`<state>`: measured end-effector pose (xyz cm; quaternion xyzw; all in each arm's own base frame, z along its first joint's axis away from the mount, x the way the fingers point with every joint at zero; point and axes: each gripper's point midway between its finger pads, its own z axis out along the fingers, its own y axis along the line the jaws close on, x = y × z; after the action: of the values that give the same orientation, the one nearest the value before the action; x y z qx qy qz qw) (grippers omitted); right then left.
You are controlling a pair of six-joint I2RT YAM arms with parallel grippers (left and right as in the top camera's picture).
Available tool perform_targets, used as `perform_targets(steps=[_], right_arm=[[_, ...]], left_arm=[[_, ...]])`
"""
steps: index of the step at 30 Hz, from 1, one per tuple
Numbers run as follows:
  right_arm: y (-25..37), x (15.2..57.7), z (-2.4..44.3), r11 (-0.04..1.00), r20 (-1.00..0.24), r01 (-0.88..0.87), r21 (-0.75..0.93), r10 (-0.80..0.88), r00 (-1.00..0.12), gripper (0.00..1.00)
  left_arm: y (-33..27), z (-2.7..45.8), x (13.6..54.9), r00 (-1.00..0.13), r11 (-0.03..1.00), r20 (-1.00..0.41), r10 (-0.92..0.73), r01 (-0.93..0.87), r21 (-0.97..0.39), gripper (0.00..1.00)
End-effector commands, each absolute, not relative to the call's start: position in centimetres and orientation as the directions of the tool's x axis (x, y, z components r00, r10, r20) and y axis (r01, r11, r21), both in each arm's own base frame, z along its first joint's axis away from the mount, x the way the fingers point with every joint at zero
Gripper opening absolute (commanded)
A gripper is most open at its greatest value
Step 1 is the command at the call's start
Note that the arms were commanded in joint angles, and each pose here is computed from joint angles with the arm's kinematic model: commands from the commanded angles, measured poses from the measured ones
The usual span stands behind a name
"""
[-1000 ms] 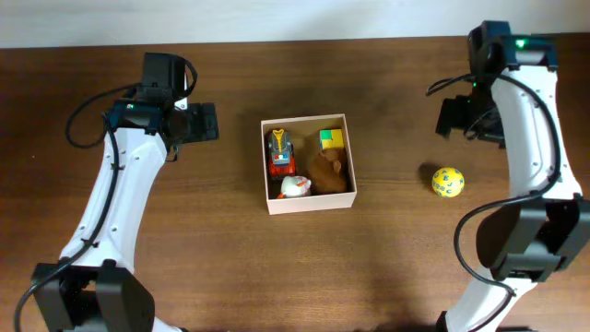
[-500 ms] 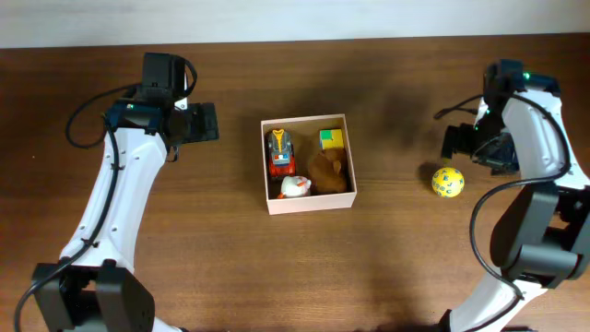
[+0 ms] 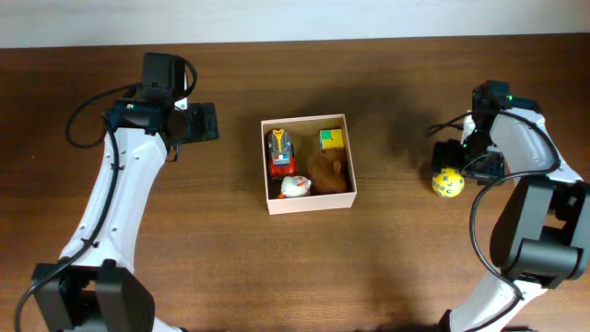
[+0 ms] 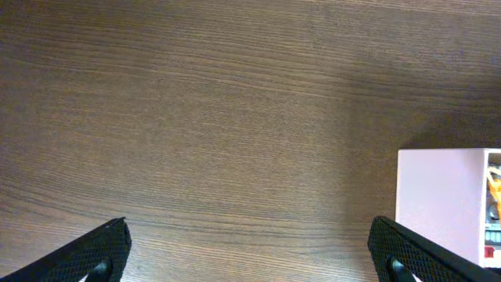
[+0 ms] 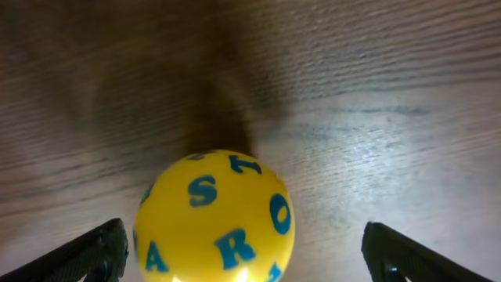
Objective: Pack container
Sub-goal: 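Close the right gripper on the yellow ball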
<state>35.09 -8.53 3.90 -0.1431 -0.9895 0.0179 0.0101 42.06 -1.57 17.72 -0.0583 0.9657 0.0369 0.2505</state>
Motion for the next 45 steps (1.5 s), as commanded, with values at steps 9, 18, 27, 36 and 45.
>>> perform_targets(steps=[9,18,27,36,45], right_arm=[[-7.8,35.3,3.3,0.962,-0.03,0.272,-0.001,0.272,-0.962,0.99],[-7.9,35.5,2.2,0.963,-0.02,0.269,-0.002,0.269,-0.963,0.99],[-7.8,35.4,1.5,0.962,-0.005,0.272,-0.003,0.272,-0.962,0.99],[-7.7,34.6,0.5,0.96,0.009,0.279,-0.003,0.279,-0.96,0.99],[-7.6,34.3,0.5,0.96,0.021,0.28,-0.005,0.28,-0.96,0.79]], left_arm=[[-1.5,19.0,42.1,-0.85,0.989,-0.515,-0.109,-0.145,0.031,0.99],[-1.5,19.0,42.1,-0.85,0.989,-0.515,-0.109,-0.145,0.031,0.99],[-1.5,19.0,42.1,-0.85,0.989,-0.515,-0.109,-0.145,0.031,0.99],[-1.5,19.0,42.1,-0.85,0.989,-0.515,-0.109,-0.145,0.031,0.99],[-1.5,19.0,42.1,-0.85,0.989,-0.515,-0.109,-0.145,0.031,0.99]])
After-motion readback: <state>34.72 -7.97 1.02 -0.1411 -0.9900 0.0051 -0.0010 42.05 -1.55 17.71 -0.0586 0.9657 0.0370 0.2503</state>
